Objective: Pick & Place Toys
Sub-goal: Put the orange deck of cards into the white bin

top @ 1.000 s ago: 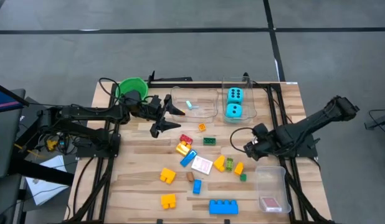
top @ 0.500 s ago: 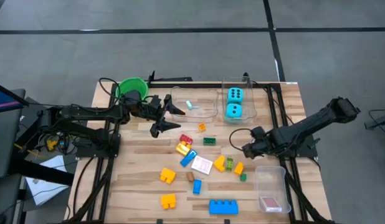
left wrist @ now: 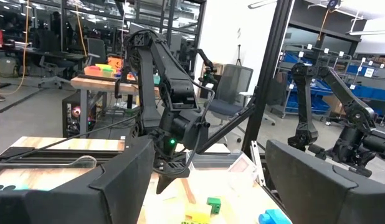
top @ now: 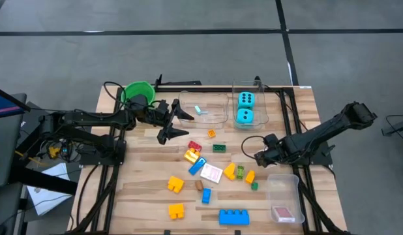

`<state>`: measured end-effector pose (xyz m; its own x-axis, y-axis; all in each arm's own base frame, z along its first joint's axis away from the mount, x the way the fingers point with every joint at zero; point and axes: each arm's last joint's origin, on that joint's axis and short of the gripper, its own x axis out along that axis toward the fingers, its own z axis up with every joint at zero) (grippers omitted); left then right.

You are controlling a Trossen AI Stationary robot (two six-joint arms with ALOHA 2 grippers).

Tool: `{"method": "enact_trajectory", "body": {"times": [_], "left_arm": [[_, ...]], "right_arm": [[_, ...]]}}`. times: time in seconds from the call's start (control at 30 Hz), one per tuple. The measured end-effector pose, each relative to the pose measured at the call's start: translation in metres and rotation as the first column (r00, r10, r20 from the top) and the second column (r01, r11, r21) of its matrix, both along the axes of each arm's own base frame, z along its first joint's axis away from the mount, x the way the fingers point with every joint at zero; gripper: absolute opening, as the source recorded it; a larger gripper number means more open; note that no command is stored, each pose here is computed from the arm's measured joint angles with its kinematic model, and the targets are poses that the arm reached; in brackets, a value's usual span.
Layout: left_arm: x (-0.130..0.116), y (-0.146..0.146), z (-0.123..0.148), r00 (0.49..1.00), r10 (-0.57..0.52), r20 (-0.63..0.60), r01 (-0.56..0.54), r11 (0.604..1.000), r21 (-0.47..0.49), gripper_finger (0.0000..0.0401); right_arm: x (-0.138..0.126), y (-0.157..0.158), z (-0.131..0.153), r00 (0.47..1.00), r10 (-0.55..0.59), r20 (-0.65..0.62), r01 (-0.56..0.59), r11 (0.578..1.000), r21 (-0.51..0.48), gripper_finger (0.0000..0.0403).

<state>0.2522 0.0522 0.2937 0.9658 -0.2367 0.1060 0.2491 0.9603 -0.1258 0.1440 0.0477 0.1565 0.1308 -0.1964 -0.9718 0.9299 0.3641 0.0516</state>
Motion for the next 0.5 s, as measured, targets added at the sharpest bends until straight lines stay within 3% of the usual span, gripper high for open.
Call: {"method": "enact_trajectory", "body": {"times": [0.5], "left_arm": [[0.0000,0.0000,0.0000,1.000,0.000,0.000,0.000,1.000,0.000,0.0310]], "right_arm": [[0.0002,0.0009,-0.0006,1.000,-0.008,-0.005,0.008,1.000,0.016,0.0328]]}}
